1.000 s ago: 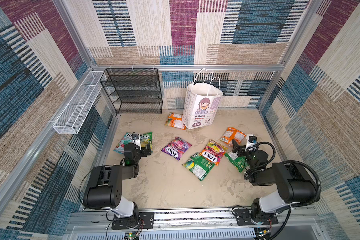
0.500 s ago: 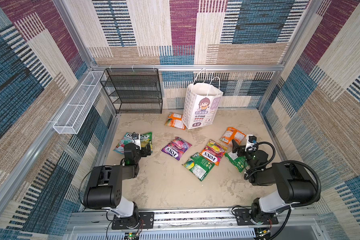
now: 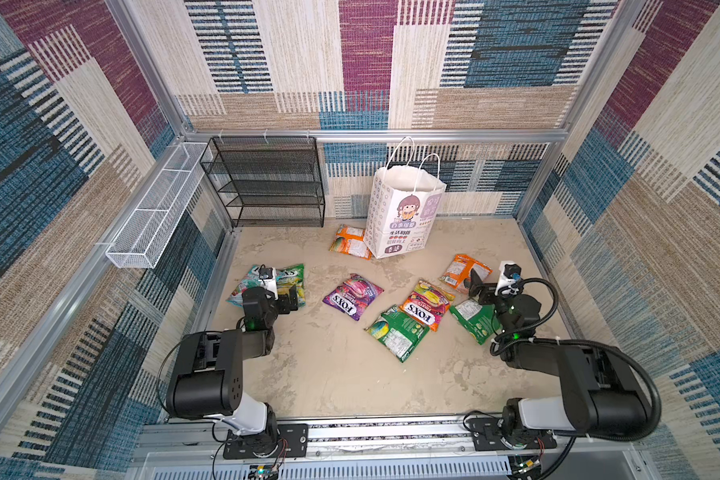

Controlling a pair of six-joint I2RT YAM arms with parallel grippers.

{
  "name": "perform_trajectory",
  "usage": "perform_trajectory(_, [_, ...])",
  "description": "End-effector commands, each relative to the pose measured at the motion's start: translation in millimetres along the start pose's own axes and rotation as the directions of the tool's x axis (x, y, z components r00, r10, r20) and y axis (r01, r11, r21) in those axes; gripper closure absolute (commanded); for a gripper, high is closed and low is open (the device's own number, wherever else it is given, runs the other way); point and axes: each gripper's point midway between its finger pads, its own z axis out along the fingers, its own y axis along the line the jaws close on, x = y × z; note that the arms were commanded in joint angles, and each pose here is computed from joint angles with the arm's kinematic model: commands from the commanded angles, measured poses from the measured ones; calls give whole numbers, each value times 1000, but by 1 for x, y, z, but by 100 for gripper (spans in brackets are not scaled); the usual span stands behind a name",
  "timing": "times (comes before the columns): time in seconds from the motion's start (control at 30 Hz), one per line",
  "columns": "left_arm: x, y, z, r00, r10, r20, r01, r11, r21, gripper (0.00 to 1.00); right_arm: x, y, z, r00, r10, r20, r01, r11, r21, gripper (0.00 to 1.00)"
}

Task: Place the snacks into the paper bag
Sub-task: 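Reach the right gripper to the white paper bag and grasp its rim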

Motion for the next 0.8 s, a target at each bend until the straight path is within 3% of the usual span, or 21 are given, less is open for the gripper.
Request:
perform_trajectory(0.0, [-6,-4,0,1000,-6,22,5,1000,25,0,-18,-17,8,961,270,-63,-259,955,144,0])
perform_trajectory(0.1, [-6,-4,0,1000,-6,23,5,1000,24,0,-44,-11,28,917,379,-128,-359,921,155,0])
perform_trajectory(0.2, [-7,3,-2,999,-23,38,24,1000,-19,0,-35,-29,37,767,616,-178,-531,766,362,0])
perform_trajectory(0.27, [-8,22,-14,994,-64,93,76,989,-127,0,-45,-8,50,733,624,-269,-571,780,256,0])
perform_trajectory(0.33, [-15,23,-28,987,-55,149,77,986,-146,0,-58,11,56,693,651,-311,-632,756,173,0])
perform_trajectory(0.47, [-45,13,-65,981,29,190,24,962,-273,0,-97,38,66,624,698,-352,-708,695,125,0])
perform_trajectory(0.5, [-55,16,-76,977,-31,210,95,949,-301,0,-105,44,70,613,703,-360,-716,687,122,0])
perform_trajectory(0.57, [-74,5,-97,957,-209,199,252,943,-220,0,-113,57,80,580,716,-389,-740,662,116,0])
perform_trajectory(0.63, [-100,-17,-111,929,-309,205,330,941,-79,0,-120,64,90,543,743,-392,-767,628,127,0])
perform_trajectory(0.7, [-124,-34,-126,871,-458,179,459,888,43,0,-123,73,99,510,763,-397,-788,600,141,0])
perform_trajectory(0.77, [-151,-59,-141,865,-487,123,464,868,175,0,-123,85,108,475,788,-392,-806,569,165,1])
